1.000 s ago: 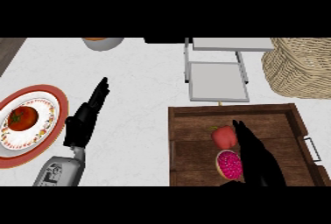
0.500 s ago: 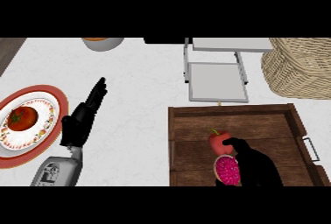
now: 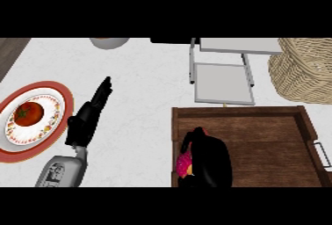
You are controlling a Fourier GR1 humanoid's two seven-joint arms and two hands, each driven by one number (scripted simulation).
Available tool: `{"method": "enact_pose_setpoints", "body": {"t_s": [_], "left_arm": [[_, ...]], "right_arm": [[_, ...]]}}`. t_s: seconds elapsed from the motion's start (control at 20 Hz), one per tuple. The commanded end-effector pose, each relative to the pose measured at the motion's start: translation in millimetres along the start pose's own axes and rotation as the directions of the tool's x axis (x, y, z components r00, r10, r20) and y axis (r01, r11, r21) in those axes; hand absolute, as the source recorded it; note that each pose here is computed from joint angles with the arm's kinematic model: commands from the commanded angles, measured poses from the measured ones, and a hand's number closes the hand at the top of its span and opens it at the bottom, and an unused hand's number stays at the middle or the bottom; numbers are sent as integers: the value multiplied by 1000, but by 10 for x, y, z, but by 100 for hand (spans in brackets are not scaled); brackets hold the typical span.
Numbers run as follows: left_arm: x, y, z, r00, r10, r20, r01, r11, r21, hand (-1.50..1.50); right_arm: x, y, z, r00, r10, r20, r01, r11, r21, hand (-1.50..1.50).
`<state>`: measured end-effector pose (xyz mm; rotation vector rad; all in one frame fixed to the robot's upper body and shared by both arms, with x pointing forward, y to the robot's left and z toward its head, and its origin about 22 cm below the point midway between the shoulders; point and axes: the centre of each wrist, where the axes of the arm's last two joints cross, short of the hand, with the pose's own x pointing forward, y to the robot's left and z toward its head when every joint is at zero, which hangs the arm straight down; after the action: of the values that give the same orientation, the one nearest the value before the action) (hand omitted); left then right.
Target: Pick the cupcake from the tray and place it in the tiered shelf
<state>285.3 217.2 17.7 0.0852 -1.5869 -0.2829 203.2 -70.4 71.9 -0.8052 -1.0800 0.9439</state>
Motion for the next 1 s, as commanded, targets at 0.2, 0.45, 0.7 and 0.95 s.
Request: {"method": "enact_pose_setpoints", "body": {"t_s": [0.2, 0.45, 0.7, 0.95], "left_arm": [[81, -82, -79, 1000, -5, 10, 5, 1000, -16, 0], [41, -108, -59, 1000, -5, -3, 5, 1000, -14, 0], [-56, -175, -13, 1000, -5, -9, 6, 1000, 14, 0], [-105, 54, -21, 999, 6, -41, -5, 1000, 29, 0]], "right_arm": [[682, 159, -6, 993, -109, 47, 111, 993, -47, 150], [802, -194, 124, 906, -370, 206, 402, 904, -145, 150], [1050, -452, 246, 889, -370, 270, 436, 864, -252, 150], [1187, -849, 168, 911, -347, 225, 412, 804, -428, 150]]}}
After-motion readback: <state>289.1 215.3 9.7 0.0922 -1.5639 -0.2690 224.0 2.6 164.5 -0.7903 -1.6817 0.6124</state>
